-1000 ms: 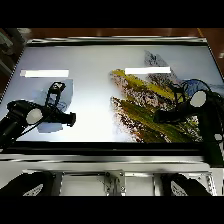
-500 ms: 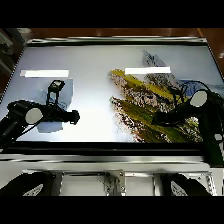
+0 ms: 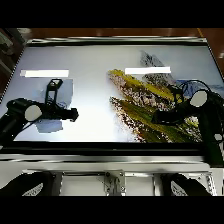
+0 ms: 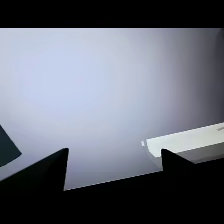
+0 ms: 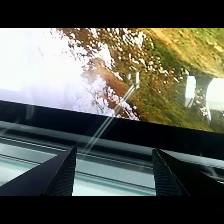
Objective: Fold the shirts.
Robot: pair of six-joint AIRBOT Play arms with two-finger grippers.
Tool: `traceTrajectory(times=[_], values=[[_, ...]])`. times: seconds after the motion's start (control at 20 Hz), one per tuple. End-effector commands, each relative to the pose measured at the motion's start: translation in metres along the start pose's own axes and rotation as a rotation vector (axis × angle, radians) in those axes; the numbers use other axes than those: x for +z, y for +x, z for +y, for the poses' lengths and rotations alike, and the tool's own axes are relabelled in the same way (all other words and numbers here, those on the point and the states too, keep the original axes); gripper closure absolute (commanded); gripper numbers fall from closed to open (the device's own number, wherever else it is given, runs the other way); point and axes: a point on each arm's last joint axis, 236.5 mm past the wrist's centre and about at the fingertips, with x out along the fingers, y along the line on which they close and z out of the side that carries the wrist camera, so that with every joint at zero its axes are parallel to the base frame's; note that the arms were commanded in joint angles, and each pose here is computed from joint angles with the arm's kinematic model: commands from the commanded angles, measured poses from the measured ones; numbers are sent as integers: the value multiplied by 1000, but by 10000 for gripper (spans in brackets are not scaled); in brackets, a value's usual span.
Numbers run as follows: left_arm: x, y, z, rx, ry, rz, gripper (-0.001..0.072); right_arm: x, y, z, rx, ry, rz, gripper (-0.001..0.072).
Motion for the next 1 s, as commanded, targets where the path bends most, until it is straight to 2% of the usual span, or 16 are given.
traceTrajectory(times=[0.0,0.15,0.3,0.55,0.95], values=[[32,-13,107,212,-202,-46,-1,3,0,0,-1,-30,-15,124],[51,-33,216,225,-596,-112,0,2,0,0,0,-29,-9,123],[28,-15,265,123,-804,-65,0,2,0,0,0,-29,-9,124],[3,39,284,92,-778,54,0,2,0,0,0,-23,-9,123],[35,119,260,31,-742,3,14,-4,0,1,4,-24,17,123]])
